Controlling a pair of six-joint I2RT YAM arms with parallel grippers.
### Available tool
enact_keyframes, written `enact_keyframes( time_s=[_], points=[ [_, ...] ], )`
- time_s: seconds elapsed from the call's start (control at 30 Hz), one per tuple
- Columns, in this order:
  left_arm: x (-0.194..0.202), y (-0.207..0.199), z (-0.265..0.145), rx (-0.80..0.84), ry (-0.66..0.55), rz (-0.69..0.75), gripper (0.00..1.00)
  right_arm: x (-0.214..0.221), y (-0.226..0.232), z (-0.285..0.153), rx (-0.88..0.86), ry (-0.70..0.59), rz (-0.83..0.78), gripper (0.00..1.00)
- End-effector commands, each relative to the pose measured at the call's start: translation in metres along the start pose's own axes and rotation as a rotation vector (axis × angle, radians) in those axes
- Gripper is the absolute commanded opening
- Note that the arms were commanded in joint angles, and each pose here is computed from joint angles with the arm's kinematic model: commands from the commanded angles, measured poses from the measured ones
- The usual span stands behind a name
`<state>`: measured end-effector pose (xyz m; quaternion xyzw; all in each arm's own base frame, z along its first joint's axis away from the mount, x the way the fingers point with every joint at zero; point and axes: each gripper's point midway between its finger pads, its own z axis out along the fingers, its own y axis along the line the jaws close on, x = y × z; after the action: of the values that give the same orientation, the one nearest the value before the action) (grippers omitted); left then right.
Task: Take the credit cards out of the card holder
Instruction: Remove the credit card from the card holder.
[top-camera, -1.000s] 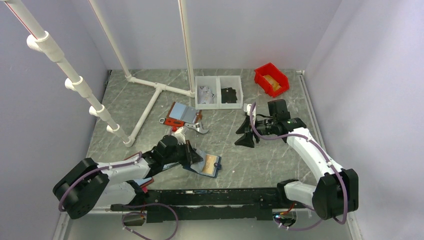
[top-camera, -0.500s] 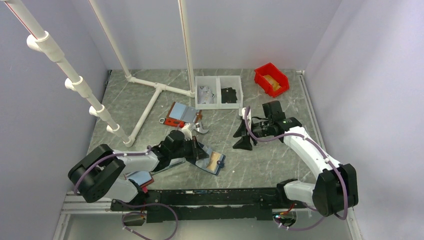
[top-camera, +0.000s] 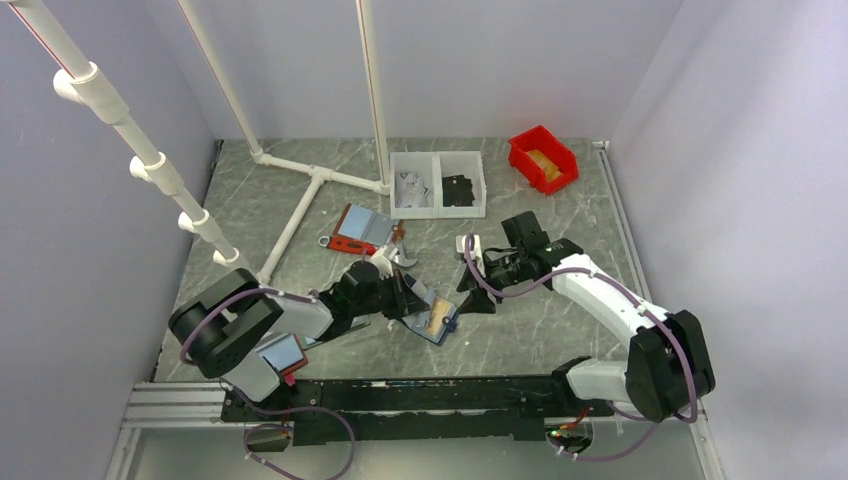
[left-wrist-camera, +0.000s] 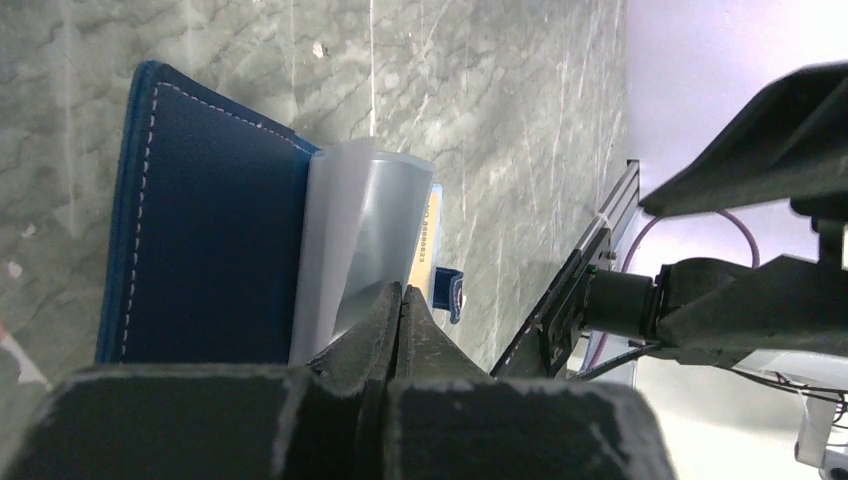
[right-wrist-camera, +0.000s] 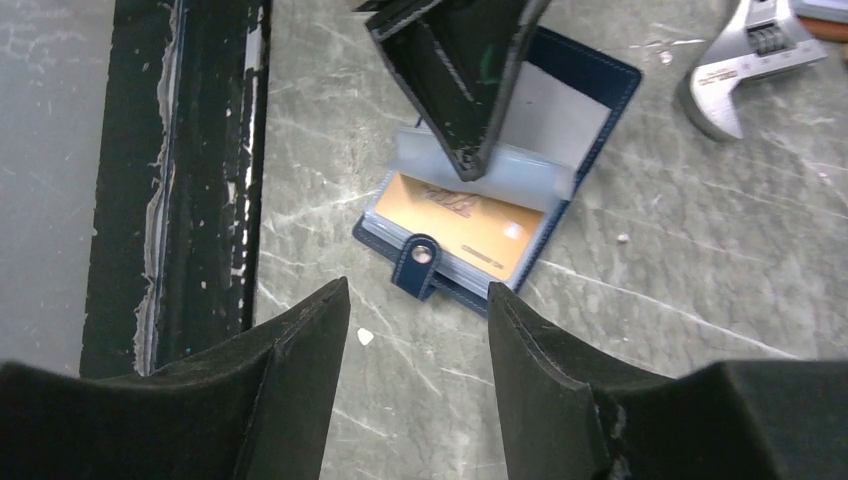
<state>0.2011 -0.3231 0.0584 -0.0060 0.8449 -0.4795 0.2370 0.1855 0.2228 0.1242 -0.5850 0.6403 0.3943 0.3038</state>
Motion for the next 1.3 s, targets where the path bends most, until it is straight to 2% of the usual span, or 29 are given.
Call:
enact_keyframes(
  time_s=[0.0, 0.3, 0.6, 0.8, 0.9, 1.1, 1.2, 1.27],
  points=[
    [-0.022, -0.025, 0.012, 0.097, -0.088, -0.022, 0.0, 0.003, 0.001, 0.009, -0.01, 0.012, -0.107, 0.54],
    [-0.02, 0.005, -0.008, -0.091, -0.1, 0.014, 0.0, 0.021, 0.007, 0.027, -0.038, 0.092, -0.196, 0.5],
    [-0.009, 0.037, -0.037, -0.234, -0.097, 0.041, 0.16, 0.029, 0.009, 0.04, -0.055, 0.137, -0.194, 0.49],
    [-0.016, 0.048, -0.059, -0.353, -0.121, 0.084, 0.27, 0.029, 0.008, 0.045, -0.056, 0.15, -0.174, 0.49],
    [-0.021, 0.046, -0.07, -0.376, -0.139, 0.103, 0.29, 0.028, 0.008, 0.046, -0.056, 0.15, -0.163, 0.49],
    [-0.032, 0.03, -0.086, -0.32, -0.21, 0.131, 0.31, 0.026, 0.006, 0.047, -0.051, 0.151, -0.142, 0.49],
    [-0.036, 0.02, -0.093, -0.264, -0.258, 0.133, 0.46, 0.025, 0.004, 0.047, -0.045, 0.151, -0.132, 0.49],
    [-0.037, 0.018, -0.097, -0.229, -0.291, 0.117, 0.6, 0.024, 0.003, 0.048, -0.039, 0.151, -0.121, 0.48]
  ],
)
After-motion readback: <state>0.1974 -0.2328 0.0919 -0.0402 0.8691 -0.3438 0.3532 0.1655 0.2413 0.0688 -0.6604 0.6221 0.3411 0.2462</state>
